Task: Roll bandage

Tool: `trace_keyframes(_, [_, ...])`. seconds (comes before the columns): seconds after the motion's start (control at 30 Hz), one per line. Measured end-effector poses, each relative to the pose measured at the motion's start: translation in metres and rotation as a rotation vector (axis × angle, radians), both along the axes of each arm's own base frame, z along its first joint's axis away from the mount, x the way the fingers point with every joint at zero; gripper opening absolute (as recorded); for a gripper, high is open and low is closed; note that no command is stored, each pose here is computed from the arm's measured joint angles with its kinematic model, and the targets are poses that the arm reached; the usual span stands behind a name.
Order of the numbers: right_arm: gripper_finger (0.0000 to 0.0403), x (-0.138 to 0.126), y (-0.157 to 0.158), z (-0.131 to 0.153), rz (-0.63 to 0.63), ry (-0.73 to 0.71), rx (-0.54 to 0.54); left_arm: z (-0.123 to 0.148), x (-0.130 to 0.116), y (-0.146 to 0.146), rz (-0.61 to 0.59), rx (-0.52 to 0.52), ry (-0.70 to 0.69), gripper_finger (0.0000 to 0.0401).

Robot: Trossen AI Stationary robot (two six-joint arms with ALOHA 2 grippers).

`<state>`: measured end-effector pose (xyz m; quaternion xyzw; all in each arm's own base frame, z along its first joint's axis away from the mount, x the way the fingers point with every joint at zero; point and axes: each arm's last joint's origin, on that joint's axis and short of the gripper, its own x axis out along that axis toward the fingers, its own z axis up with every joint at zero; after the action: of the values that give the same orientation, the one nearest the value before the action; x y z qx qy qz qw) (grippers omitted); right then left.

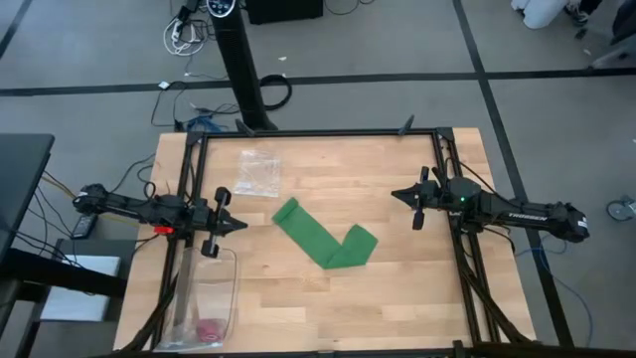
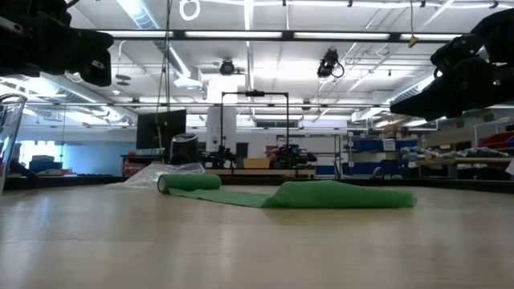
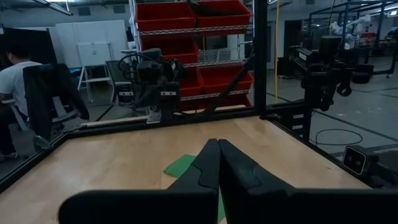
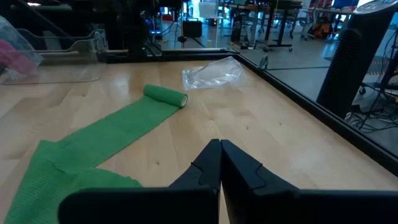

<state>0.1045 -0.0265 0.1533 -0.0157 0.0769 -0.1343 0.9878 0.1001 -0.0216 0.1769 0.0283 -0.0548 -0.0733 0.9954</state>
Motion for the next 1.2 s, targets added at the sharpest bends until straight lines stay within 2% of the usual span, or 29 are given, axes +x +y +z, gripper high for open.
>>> trace_keyframes(0.8, [0.0006,0.000,0.000,0.000,0.000,0.000,0.000,0.000,0.000,0.000,0.003,0.002,-0.001,0.0006])
trace_keyframes(0.93, [0.0008,0.000,0.000,0.000,0.000,0.000,0.000,0.010,-0.001,0.002,0.051,-0.045,-0.094,0.0006])
trace_keyframes(1.2, [0.0006,0.000,0.000,0.000,0.000,0.000,0.000,0.032,-0.009,0.004,0.043,-0.151,-0.329,0.0006])
